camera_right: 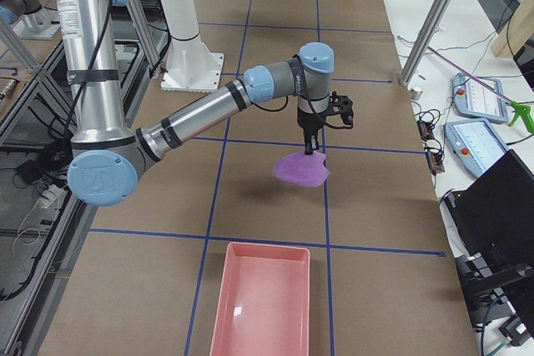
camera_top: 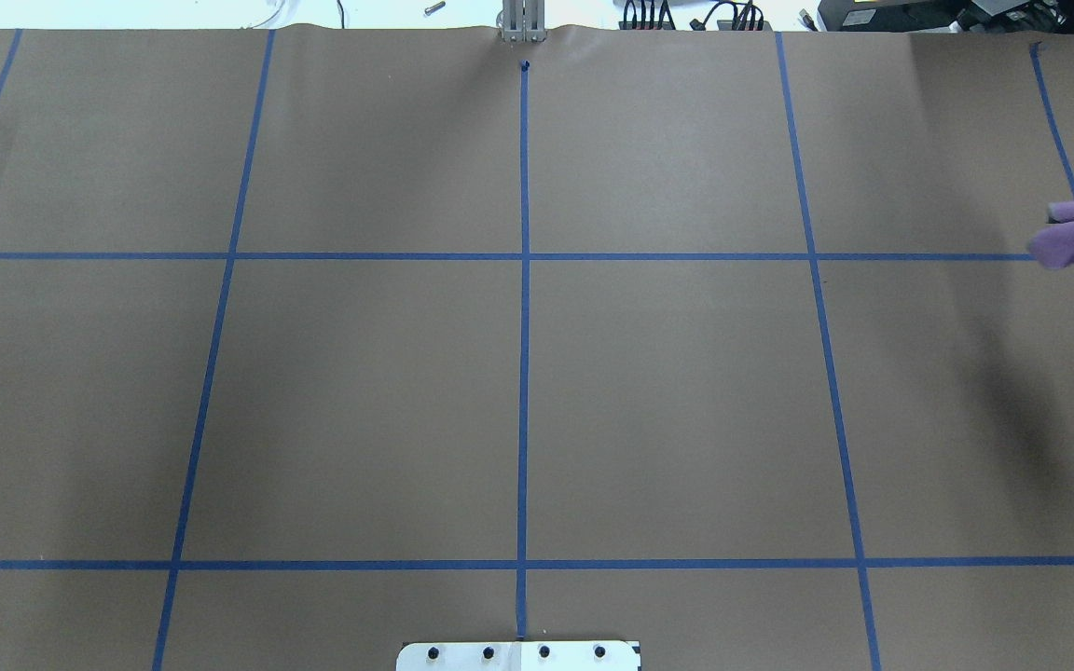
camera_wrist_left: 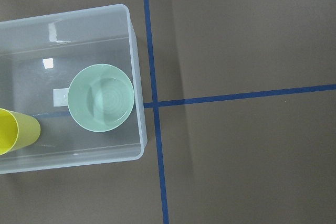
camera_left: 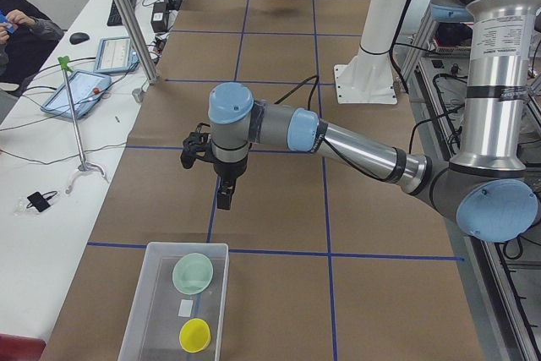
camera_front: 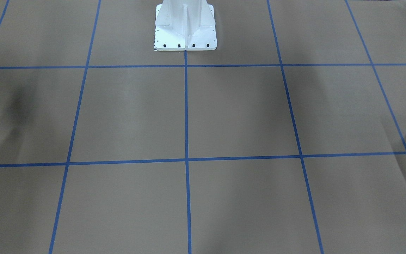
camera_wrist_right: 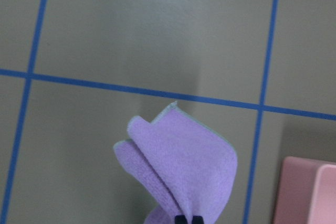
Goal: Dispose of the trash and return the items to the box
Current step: 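Lift the purple cloth and lower it into the pink tray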
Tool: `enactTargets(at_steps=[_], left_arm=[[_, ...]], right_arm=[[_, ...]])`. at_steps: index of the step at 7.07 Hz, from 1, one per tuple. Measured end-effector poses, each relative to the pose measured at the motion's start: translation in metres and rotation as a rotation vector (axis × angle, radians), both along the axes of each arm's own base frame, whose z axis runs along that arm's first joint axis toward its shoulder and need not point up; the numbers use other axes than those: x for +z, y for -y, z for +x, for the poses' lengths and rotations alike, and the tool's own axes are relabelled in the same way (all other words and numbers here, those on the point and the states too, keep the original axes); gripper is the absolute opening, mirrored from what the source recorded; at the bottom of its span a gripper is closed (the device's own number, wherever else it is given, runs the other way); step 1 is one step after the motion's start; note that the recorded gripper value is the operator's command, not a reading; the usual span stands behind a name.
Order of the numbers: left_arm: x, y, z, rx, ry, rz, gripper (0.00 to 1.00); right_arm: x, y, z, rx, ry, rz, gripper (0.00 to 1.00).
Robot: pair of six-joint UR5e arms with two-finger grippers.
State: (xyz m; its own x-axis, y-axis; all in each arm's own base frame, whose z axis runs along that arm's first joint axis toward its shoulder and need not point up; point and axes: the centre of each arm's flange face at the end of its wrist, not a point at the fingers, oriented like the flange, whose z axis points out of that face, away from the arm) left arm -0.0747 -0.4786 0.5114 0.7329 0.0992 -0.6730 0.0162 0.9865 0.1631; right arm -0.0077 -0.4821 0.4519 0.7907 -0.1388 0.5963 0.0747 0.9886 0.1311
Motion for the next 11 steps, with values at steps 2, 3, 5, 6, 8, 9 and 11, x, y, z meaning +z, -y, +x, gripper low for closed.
enactTargets(at_steps=[2, 3, 5, 6, 8, 9, 11], left_arm=[[0.000, 0.000, 0.001, 0.002, -0.001, 0.000, 0.99], [0.000, 0.000, 0.001, 0.003, -0.001, 0.001, 0.99], [0.001, 0.000, 0.002, 0.005, -0.001, 0.000, 0.99], [0.001, 0.000, 0.002, 0.005, -0.001, -0.001, 0.99], [0.001, -0.001, 0.002, 0.008, 0.000, 0.002, 0.99], [0.001, -0.001, 0.002, 0.009, 0.000, 0.003, 0.99], [0.000, -0.001, 0.002, 0.010, 0.000, 0.005, 0.99]], right_arm=[[0.052, -0.046, 0.076, -0.080, -0.026, 0.019, 0.00], [0.083, -0.071, 0.099, -0.119, -0.027, 0.014, 0.00], [0.138, -0.101, 0.129, -0.170, -0.021, -0.008, 0.00], [0.165, -0.104, 0.140, -0.172, -0.022, -0.007, 0.00], [0.217, -0.097, 0.151, -0.144, -0.023, -0.015, 0.00], [0.244, -0.094, 0.152, -0.127, -0.022, -0.022, 0.00], [0.270, -0.092, 0.150, -0.087, -0.022, -0.033, 0.00]])
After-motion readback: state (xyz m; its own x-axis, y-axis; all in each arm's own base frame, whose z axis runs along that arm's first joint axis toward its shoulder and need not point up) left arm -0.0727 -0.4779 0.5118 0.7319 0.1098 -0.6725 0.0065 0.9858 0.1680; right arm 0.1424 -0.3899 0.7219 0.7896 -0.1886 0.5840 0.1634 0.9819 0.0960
